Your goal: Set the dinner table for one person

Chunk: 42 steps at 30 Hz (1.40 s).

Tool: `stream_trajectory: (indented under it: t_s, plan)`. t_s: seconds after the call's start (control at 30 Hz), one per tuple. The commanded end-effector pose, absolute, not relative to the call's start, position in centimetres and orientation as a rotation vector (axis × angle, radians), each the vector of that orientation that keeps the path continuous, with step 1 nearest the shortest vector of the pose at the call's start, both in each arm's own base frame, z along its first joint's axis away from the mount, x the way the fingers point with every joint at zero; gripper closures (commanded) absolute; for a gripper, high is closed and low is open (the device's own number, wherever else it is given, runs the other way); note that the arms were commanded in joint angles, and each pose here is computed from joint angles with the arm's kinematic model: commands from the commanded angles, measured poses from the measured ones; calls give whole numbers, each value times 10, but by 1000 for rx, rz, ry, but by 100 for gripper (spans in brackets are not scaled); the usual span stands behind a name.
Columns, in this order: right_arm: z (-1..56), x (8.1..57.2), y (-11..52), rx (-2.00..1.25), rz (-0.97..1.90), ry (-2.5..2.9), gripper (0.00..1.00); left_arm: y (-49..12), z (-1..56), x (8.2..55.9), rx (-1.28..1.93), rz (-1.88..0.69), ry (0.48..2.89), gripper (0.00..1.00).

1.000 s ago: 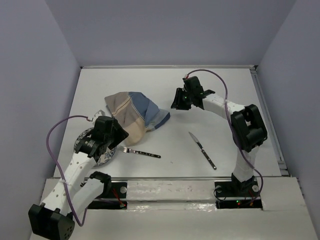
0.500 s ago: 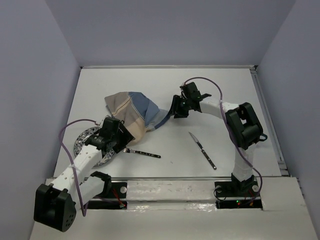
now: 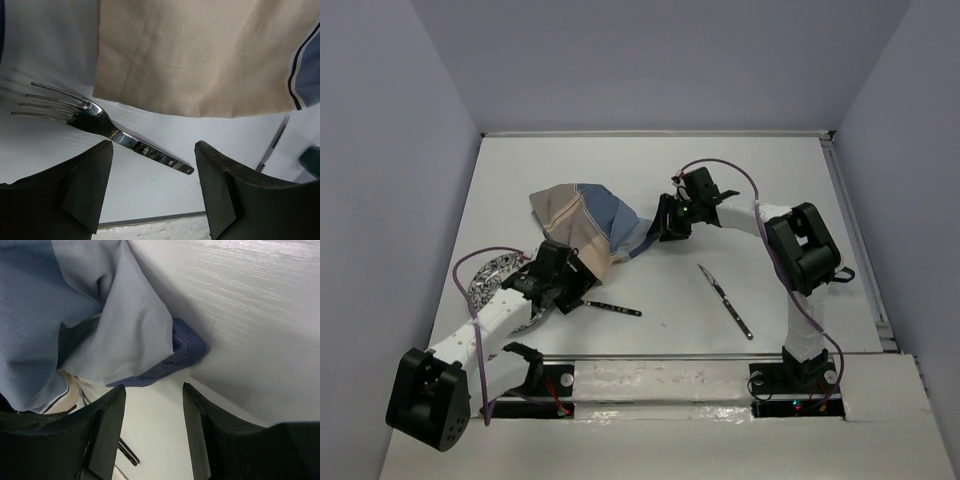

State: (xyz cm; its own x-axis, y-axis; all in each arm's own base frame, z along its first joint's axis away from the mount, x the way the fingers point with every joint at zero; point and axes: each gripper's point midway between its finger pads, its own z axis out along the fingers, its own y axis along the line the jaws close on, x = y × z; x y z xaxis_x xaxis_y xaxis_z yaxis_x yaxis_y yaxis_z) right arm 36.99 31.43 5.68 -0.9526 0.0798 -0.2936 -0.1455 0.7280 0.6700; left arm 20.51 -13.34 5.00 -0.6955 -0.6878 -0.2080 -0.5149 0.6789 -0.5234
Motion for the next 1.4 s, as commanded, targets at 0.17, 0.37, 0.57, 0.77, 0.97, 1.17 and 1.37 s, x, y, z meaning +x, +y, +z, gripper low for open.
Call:
stream_trajectory:
  t_s: [0.17,0.37,0.57,0.77,0.97,1.17,1.37]
  plan:
    - [59,391,331,-126,1123,2566,44,-143,62,228,-541,-295,2562,21]
    - [51,397,325,-120,1086,2577,36,-143,85,245,-318,-110,2539,21]
    - [47,402,326,-110,1075,2581,37,-155,80,254,-198,-46,2540,21]
    - [49,413,327,-97,1041,2560,55,-154,60,258,-161,14,2556,33]
    - [68,446,319,-79,955,2471,100,-147,70,288,-123,118,2471,80]
    - [123,496,288,-23,810,2302,100,-128,108,337,-129,143,2375,100]
    - [278,585,216,76,648,1937,100,-64,267,455,-358,137,1995,100]
